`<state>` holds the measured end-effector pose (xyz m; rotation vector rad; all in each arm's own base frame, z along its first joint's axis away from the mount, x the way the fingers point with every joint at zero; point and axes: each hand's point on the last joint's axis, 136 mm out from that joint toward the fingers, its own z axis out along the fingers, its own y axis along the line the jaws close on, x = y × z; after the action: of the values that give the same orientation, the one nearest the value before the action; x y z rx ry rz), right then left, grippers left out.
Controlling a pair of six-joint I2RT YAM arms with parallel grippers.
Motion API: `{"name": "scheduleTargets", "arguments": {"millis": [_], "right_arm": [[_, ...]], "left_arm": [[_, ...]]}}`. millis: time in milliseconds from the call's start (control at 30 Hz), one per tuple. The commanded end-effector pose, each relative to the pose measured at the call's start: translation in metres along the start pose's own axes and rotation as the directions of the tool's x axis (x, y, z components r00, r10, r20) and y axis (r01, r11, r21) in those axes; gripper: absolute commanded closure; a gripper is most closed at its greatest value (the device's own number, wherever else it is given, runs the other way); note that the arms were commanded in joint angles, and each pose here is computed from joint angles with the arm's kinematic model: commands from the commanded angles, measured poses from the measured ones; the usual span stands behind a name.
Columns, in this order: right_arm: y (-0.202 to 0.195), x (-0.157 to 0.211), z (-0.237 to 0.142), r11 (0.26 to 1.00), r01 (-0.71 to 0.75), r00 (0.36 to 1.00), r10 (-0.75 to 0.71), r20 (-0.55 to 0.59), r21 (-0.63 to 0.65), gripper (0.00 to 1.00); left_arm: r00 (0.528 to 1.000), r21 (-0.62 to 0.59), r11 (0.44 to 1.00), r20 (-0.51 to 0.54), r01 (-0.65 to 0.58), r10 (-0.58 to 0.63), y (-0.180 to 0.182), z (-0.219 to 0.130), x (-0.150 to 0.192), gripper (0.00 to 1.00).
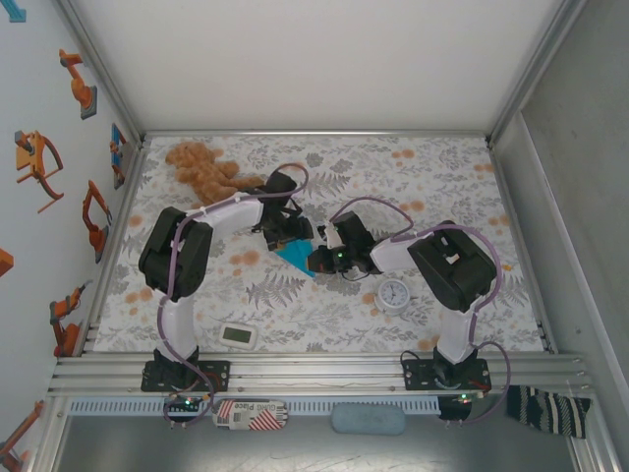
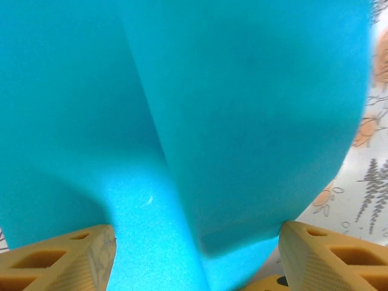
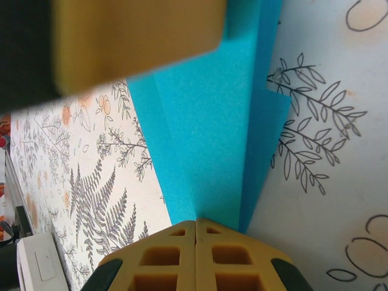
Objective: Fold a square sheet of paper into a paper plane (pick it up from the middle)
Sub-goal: Fourth fold the wing at the center of the table.
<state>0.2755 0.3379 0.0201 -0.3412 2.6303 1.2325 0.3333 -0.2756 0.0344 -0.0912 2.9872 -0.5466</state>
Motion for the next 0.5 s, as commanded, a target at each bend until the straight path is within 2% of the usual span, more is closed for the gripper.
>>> {"name": "scheduleTargets", "arguments": {"millis": [0,300,467], "right_arm": [[-0.026,0.014,0.007,0.995,-0.018,0.999,0.022,-0.043,0.098,0.97],[-0.029,0.021,0.004,0.992,0.012,0.996,-0.001,-0.088,0.124,0.97],[-0.029,0.021,0.004,0.991,0.016,0.995,-0.003,-0.100,0.130,0.97]], "left_arm": [[0.997,0.077,0.996,0.061,-0.045,0.041,-0.019,-0.030,-0.011,0.27],[0.984,0.353,0.933,0.180,-0.073,0.009,-0.021,-0.057,-0.016,0.31],[0.985,0.499,0.861,0.172,-0.094,0.009,-0.030,-0.058,-0.015,0.47]]}}
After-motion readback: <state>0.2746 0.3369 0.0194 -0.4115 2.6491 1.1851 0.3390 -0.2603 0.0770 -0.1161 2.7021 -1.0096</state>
